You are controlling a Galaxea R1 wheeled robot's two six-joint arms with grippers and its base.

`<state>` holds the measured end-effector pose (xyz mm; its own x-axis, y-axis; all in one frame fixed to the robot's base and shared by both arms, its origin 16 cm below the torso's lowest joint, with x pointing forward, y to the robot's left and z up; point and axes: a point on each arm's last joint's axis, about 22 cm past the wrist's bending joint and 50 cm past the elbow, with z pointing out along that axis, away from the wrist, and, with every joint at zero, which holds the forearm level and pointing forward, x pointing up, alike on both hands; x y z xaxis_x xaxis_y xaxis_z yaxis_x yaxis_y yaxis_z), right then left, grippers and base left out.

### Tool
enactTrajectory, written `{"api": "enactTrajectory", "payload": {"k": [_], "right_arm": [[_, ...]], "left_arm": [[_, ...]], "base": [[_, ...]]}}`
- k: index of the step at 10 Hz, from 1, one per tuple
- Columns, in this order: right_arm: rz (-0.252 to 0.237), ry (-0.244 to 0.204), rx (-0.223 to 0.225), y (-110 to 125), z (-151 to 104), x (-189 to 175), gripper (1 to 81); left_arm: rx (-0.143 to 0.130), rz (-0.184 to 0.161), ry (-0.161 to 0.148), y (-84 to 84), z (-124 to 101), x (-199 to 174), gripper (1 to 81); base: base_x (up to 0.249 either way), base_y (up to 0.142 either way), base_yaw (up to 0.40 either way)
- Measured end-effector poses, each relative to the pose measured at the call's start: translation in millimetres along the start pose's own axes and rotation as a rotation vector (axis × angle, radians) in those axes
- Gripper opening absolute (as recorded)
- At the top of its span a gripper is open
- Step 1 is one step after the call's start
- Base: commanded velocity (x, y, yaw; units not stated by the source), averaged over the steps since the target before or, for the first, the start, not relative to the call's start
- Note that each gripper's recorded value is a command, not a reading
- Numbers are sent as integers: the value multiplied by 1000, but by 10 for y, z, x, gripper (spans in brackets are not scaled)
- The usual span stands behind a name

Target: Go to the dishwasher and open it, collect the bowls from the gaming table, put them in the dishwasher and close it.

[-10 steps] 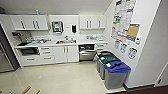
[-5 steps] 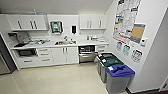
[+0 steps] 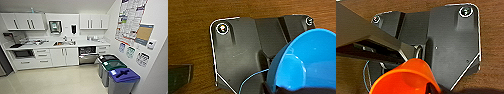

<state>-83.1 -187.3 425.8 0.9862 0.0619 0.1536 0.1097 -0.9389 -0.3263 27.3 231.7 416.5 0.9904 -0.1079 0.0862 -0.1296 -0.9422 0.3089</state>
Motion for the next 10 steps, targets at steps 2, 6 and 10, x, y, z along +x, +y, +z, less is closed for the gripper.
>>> {"api": "enactTrajectory", "payload": {"k": [2, 6, 10], "right_arm": [[-1, -1, -2, 13, -4, -3, 10], [-4, 4, 0, 4, 8, 46, 10], [-9, 1, 0, 7, 4, 24, 10]], "left_arm": [[0, -1, -3, 8, 1, -26, 10], [2, 1, 2, -15, -2, 31, 10], [2, -2, -6, -8, -5, -50, 10]], "base": [[242, 0, 0], [195, 0, 0], [168, 0, 0]]}}
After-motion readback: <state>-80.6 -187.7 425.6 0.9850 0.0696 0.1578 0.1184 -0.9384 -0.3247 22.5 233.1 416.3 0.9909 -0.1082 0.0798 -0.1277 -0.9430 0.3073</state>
